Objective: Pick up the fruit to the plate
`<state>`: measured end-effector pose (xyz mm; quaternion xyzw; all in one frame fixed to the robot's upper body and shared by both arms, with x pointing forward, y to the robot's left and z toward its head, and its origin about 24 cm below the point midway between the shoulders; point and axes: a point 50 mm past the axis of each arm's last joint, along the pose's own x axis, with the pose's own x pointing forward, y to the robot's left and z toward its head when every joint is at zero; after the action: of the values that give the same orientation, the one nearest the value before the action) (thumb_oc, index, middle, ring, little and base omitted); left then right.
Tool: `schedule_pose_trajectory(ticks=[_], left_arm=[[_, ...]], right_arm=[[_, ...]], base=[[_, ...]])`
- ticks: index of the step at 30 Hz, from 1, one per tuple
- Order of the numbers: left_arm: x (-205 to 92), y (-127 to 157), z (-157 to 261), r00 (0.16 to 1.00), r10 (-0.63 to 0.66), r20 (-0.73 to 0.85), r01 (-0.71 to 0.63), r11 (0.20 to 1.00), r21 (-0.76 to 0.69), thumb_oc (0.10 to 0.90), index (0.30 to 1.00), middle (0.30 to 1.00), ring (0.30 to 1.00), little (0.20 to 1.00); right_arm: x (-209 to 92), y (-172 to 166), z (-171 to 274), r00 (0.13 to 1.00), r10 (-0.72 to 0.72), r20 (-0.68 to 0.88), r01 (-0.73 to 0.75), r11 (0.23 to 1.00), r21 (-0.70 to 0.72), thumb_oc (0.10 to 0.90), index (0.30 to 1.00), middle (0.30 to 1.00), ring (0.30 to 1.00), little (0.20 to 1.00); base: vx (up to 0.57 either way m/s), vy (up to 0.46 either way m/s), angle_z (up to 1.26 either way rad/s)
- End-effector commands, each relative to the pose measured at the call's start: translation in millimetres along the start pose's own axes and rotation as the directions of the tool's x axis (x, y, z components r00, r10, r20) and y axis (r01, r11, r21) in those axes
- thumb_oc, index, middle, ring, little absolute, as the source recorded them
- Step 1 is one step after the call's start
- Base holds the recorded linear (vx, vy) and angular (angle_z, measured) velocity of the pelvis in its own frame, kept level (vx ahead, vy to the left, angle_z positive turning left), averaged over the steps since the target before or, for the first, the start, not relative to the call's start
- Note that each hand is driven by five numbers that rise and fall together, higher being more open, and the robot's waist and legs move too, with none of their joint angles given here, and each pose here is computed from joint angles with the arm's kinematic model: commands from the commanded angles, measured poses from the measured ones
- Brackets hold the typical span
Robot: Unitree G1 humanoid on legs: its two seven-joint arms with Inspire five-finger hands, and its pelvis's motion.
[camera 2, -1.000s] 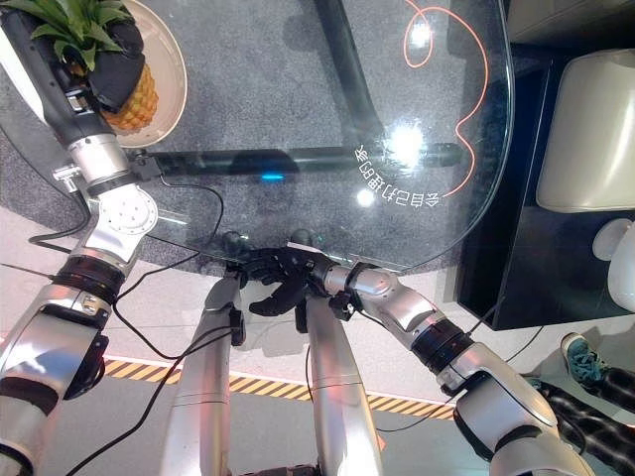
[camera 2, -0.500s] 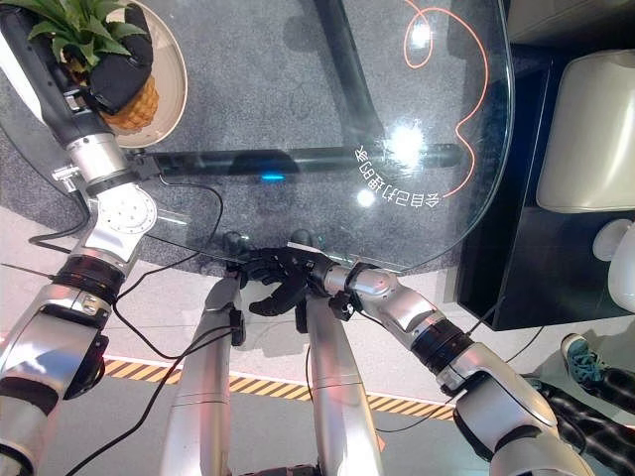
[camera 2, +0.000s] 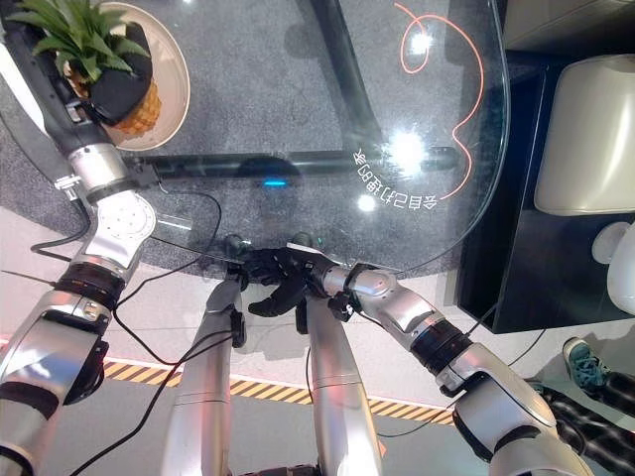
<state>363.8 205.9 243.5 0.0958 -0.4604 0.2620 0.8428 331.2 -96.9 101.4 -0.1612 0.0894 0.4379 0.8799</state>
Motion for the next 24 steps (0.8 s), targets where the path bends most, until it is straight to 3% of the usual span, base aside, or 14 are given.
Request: schedule_pose_trajectory(ticks=[1, 24], left_arm=[[17, 4, 18, 0.997, 0.052, 0.054, -0.045, 0.991, -0.124, 0.8, 0.9, 0.9, 0.9, 0.9], [-16, 46, -29, 0.971, 0.027, -0.236, -0.072, 0.98, -0.186, 0.8, 0.9, 0.9, 0.9, 0.9]], right_arm=[[7, 29, 8, 0.987, 0.1, 0.123, -0.104, 0.994, 0.029, 0.8, 0.9, 0.9, 0.9, 0.9], [2, 40, -4, 0.986, 0.092, 0.136, -0.099, 0.994, 0.047, 0.8, 0.9, 0.9, 0.9, 0.9]], base=[[-0.03, -0.062, 0.03], [-0.02, -0.06, 0.02]])
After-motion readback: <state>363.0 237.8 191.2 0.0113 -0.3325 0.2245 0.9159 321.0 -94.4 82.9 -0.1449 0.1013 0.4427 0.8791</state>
